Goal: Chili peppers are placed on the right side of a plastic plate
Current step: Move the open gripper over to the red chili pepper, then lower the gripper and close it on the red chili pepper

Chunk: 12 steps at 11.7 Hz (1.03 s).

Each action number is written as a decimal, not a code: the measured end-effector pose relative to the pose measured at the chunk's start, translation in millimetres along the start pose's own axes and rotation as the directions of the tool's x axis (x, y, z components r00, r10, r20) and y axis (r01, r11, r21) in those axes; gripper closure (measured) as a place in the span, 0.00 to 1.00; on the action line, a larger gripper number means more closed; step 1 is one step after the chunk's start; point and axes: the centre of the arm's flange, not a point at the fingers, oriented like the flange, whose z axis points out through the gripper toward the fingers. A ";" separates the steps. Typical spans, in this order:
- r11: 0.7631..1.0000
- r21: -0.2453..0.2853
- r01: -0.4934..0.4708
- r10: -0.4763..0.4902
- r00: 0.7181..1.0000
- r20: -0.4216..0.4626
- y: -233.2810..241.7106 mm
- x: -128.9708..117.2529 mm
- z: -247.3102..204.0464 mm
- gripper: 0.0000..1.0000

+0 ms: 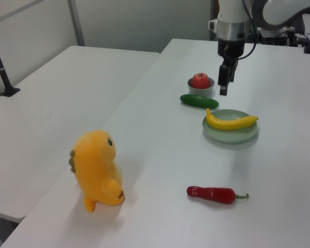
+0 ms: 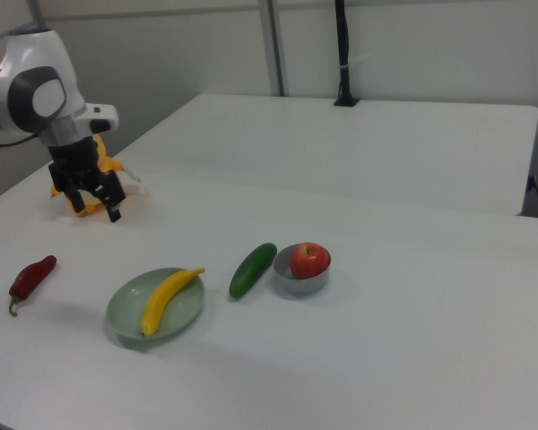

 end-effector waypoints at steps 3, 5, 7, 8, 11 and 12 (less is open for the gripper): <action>0.998 0.021 -0.063 0.063 0.998 -0.007 -58.9 0.7 19.6 0.00; 0.998 0.043 -0.056 0.056 0.998 -0.006 -104.1 -3.6 32.5 0.00; 0.997 0.079 -0.027 0.029 0.999 -0.021 -155.1 -20.6 36.3 0.00; 0.997 0.082 -0.003 0.005 1.000 -0.019 -174.5 -30.3 39.2 0.00; 0.993 0.099 0.057 -0.055 0.998 -0.023 -211.6 -41.8 63.2 0.00; 0.994 0.091 0.068 -0.066 0.998 -0.025 -218.3 -41.3 76.4 0.00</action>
